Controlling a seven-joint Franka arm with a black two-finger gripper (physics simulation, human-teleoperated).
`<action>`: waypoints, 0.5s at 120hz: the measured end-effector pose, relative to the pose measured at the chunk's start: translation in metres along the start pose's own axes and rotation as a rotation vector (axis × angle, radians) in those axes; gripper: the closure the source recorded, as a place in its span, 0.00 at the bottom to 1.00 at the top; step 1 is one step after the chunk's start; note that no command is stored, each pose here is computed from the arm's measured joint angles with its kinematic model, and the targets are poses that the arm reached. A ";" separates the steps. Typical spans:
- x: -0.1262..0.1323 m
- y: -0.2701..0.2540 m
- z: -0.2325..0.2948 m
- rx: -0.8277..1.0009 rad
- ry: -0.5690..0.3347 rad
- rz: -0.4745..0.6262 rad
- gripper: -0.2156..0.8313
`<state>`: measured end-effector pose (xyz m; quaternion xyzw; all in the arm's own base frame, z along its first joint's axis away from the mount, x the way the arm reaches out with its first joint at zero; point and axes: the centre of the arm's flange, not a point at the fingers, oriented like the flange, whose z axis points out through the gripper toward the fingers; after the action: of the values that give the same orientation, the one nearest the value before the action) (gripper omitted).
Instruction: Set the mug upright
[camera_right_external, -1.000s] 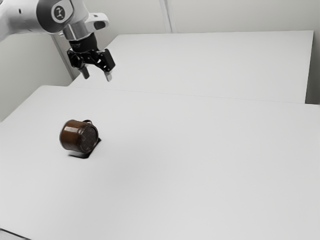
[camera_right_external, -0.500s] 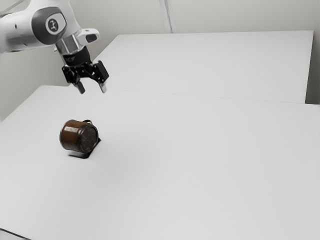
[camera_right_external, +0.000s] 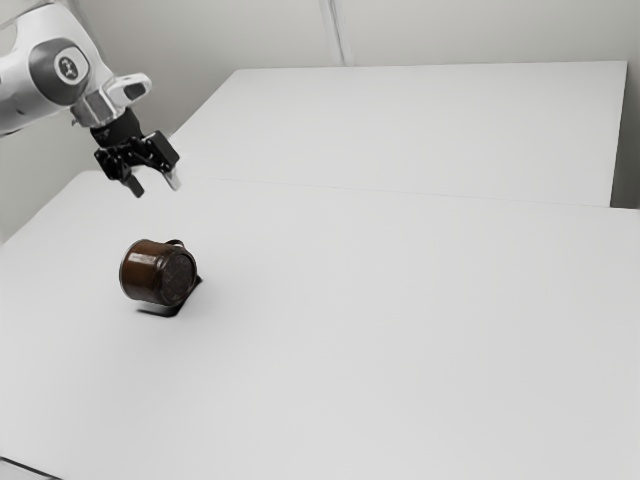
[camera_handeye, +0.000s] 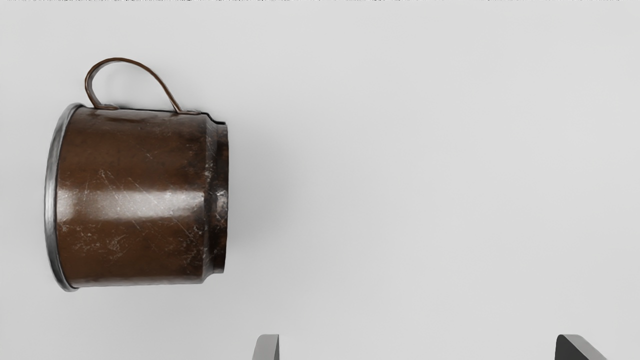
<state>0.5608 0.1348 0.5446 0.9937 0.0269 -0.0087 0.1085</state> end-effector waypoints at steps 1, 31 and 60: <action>0.000 -0.002 0.001 -0.003 0.000 0.000 0.21; 0.010 -0.063 0.028 -0.100 0.008 0.029 0.21; 0.008 -0.121 0.041 -0.180 0.046 0.056 0.21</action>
<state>0.5615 0.2446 0.4782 0.9802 0.0021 0.0198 0.1969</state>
